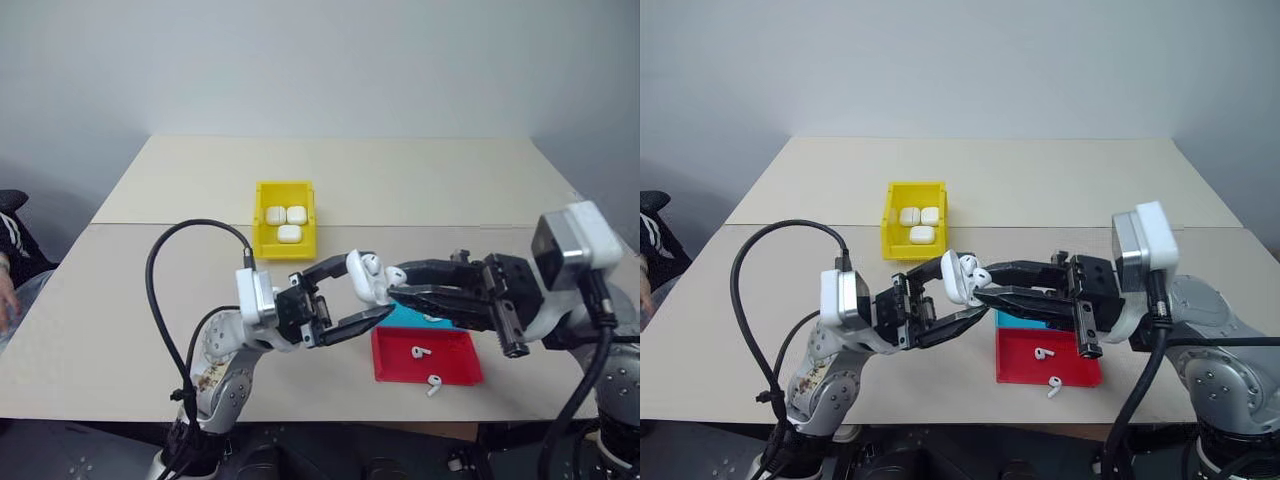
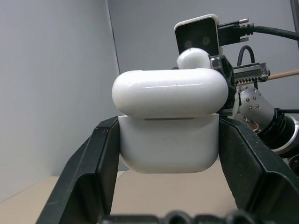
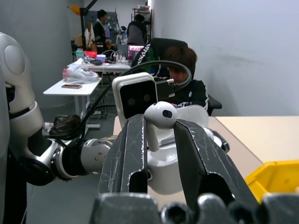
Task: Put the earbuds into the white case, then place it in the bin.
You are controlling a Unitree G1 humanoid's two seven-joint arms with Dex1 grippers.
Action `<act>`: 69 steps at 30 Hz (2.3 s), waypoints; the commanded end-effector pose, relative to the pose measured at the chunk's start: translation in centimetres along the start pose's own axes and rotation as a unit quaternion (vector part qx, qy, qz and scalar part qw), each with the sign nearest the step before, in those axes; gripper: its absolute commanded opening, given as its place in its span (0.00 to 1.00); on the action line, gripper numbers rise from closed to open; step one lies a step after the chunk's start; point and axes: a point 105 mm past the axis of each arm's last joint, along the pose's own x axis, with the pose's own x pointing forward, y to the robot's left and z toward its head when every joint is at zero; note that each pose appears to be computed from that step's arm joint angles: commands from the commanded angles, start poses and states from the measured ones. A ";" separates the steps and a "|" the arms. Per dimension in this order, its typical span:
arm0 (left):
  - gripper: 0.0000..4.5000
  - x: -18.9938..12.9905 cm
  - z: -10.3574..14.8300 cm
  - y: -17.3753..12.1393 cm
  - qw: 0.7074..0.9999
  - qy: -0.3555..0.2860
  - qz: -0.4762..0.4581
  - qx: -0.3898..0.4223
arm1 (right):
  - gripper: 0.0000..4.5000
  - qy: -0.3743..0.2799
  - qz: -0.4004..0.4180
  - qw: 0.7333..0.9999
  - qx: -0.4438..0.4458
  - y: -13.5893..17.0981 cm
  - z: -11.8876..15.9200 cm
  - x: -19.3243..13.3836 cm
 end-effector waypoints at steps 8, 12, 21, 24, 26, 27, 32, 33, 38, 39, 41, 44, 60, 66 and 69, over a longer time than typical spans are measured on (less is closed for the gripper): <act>0.65 0.4 1.1 -0.4 1.000 -0.020 -0.004 0.024 | 0.22 0.000 0.007 0.999 -0.047 0.0 0.2 0.3; 0.65 0.3 1.0 -0.4 0.999 -0.019 -0.004 0.027 | 0.22 0.004 0.006 0.999 -0.050 -0.1 -0.1 0.3; 0.65 0.3 1.0 -0.3 0.999 -0.017 -0.004 0.030 | 0.32 0.014 0.017 0.998 -0.056 0.4 -0.5 0.2; 0.65 0.2 1.0 -0.3 0.999 -0.020 -0.005 0.028 | 0.42 0.024 0.009 0.997 -0.071 0.3 -0.8 0.2; 0.65 0.2 1.0 -0.3 0.999 -0.020 -0.005 0.026 | 0.42 0.026 0.015 0.997 -0.072 0.5 -0.8 0.1; 0.65 0.2 1.0 -0.3 0.999 -0.020 -0.005 0.025 | 0.42 0.026 0.014 0.997 -0.074 0.5 -0.8 0.0; 0.65 0.2 0.9 -0.3 0.999 -0.019 -0.007 0.026 | 0.42 0.028 -0.003 0.996 -0.091 -0.2 -0.5 -0.5; 0.65 0.2 0.9 -0.4 0.999 -0.019 -0.008 0.026 | 0.42 0.022 -0.009 0.995 -0.098 -0.4 -0.3 -0.7; 0.65 0.3 0.8 -0.4 0.999 -0.019 -0.010 0.025 | 0.42 0.015 -0.027 0.992 -0.123 -0.9 0.3 -1.0; 0.65 0.3 0.7 -0.4 0.999 -0.019 -0.011 0.024 | 0.42 0.016 -0.028 0.992 -0.123 -1.0 0.3 -1.0; 0.65 0.3 0.6 -0.3 0.999 -0.017 -0.012 0.025 | 0.42 0.024 -0.027 0.992 -0.123 -1.1 0.4 -1.4; 0.65 0.2 0.1 -0.3 1.000 -0.010 -0.014 0.026 | 0.42 0.023 -0.020 0.992 -0.119 -1.2 1.8 -2.4; 0.65 2.1 -3.6 -0.2 0.997 0.029 -0.047 0.052 | 0.00 0.127 0.062 0.985 -0.099 -2.9 3.0 1.9; 0.65 2.7 -4.2 -0.1 0.996 0.035 -0.048 0.068 | 0.00 0.195 0.078 0.967 -0.146 -2.7 1.6 2.5; 0.65 2.8 -4.0 -0.1 0.996 0.028 -0.044 0.069 | 0.00 0.234 0.094 0.953 -0.166 -2.5 0.5 2.1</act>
